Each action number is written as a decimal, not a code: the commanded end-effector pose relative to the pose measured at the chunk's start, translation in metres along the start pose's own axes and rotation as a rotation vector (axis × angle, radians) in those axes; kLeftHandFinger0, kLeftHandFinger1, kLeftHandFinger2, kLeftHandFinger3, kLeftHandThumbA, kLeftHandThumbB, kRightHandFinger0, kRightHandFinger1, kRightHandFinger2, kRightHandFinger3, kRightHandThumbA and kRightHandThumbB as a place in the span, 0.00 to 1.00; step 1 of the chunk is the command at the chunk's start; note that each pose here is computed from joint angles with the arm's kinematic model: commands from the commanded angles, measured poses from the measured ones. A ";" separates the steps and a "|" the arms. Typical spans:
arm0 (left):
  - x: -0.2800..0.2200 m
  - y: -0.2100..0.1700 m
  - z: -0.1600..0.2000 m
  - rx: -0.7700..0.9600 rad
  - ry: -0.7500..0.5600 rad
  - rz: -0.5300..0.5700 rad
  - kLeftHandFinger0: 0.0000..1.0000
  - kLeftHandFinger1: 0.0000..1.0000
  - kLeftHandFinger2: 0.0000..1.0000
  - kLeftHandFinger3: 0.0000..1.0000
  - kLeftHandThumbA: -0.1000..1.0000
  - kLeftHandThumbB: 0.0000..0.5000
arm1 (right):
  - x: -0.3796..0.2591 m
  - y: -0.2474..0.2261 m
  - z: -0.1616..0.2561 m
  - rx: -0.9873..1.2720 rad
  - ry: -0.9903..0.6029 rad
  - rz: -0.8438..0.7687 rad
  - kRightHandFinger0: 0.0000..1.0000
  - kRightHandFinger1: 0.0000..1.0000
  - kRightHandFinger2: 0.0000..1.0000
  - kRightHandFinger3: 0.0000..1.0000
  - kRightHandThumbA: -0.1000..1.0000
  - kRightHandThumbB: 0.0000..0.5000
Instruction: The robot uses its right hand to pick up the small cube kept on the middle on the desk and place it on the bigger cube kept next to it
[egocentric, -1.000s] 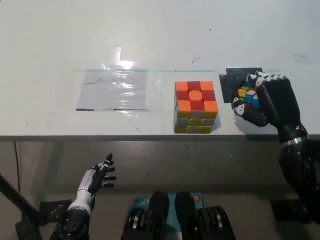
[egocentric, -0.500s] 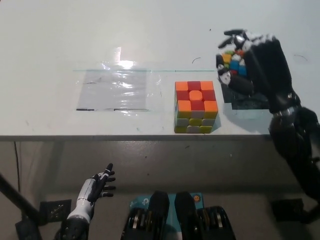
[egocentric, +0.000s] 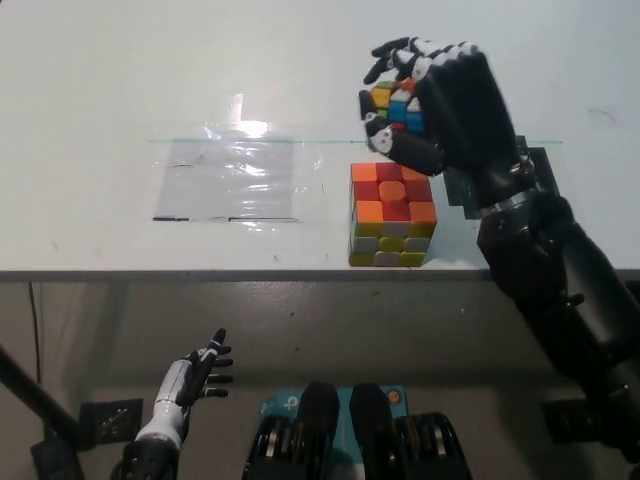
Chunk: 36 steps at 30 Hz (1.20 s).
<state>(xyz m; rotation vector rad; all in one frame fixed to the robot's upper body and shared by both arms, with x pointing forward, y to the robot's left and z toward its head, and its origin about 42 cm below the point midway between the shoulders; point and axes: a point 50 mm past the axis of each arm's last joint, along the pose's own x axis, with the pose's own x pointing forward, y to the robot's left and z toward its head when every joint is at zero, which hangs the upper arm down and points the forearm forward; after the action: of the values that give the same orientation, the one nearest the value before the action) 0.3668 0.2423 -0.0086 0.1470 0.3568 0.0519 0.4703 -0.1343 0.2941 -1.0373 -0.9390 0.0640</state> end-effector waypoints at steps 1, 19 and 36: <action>0.007 -0.001 0.018 0.010 -0.060 -0.015 0.64 0.64 0.70 0.69 0.89 0.24 | 0.019 -0.010 0.004 0.014 -0.056 -0.035 0.00 0.30 0.69 0.53 0.00 0.60; 0.014 -0.002 0.030 0.004 -0.081 -0.007 0.67 0.65 0.70 0.69 0.88 0.21 | -0.012 0.007 -0.014 -0.007 -0.030 -0.033 0.00 0.41 0.74 0.61 0.00 0.50; 0.017 -0.003 0.038 0.010 -0.106 -0.018 0.59 0.59 0.65 0.65 0.88 0.23 | -0.036 0.036 -0.009 0.064 0.030 -0.002 0.00 0.46 0.78 0.58 0.00 0.24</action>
<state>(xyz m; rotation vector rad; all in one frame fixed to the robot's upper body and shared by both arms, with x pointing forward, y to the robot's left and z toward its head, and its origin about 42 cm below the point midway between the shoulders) 0.3792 0.2392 0.0009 0.1504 0.3312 0.0437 0.4666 -0.1464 0.2339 -1.0382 -0.8428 0.0925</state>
